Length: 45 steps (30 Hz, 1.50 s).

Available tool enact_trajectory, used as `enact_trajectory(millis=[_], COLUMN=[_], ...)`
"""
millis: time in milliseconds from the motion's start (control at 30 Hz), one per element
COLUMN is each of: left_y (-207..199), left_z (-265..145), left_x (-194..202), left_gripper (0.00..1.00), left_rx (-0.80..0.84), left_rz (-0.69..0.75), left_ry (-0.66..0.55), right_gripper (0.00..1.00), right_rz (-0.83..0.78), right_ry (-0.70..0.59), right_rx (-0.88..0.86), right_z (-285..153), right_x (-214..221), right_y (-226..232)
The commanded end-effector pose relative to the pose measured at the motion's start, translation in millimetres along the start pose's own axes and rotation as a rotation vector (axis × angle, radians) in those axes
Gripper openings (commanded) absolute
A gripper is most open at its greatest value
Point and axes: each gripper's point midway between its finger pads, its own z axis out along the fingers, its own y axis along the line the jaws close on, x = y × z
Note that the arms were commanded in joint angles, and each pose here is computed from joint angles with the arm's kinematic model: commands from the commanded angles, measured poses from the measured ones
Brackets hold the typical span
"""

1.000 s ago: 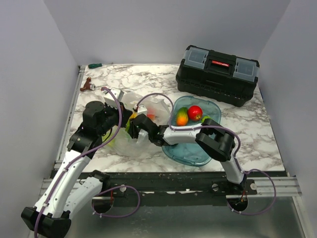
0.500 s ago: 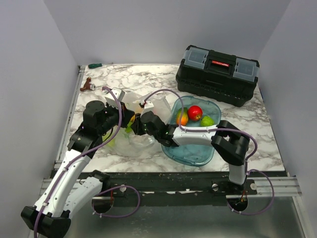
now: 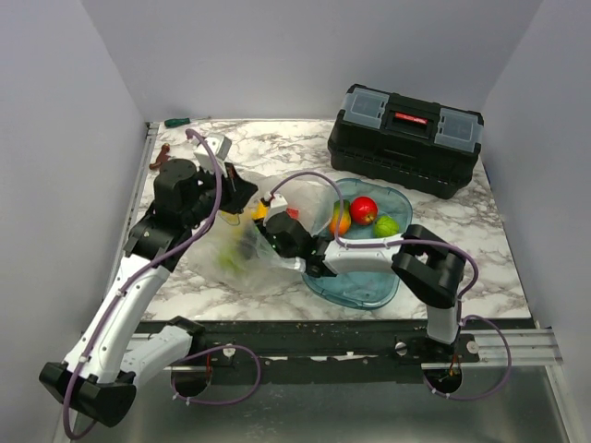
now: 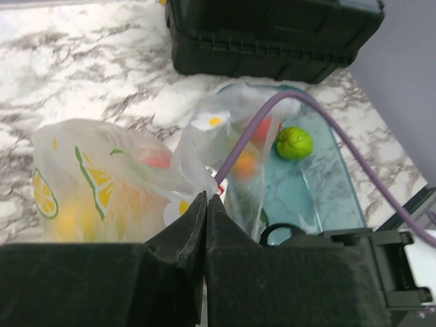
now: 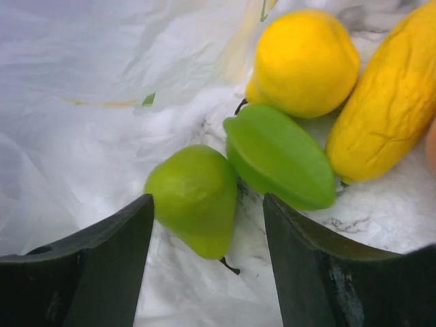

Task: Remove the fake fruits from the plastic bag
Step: Adjust the fake fruit in the plastic bag, then take out the fake fruit from the plastic bag.

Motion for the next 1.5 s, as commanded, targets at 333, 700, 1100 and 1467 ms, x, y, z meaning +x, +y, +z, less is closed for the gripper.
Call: enact_trajectory(millis=[333, 700, 1100, 1467], left_y=[37.0, 13.0, 11.1, 16.2], left_z=[-27.3, -31.3, -32.5, -30.0], left_x=[63.4, 64.1, 64.3, 66.9], left_gripper=[0.00, 0.00, 0.00, 0.00], left_rx=[-0.111, 0.020, 0.030, 0.007], left_rz=[0.149, 0.152, 0.152, 0.144], left_ry=[0.021, -0.002, -0.012, 0.003], right_gripper=[0.82, 0.83, 0.83, 0.60], right_rz=[-0.119, -0.166, -0.222, -0.189], right_ry=[0.091, 0.167, 0.228, 0.166], right_rx=[-0.184, -0.150, 0.051, 0.044], right_z=[-5.2, 15.2, 35.7, 27.0], right_x=[24.8, 42.9, 70.0, 51.8], right_y=[34.0, 32.0, -9.1, -1.9])
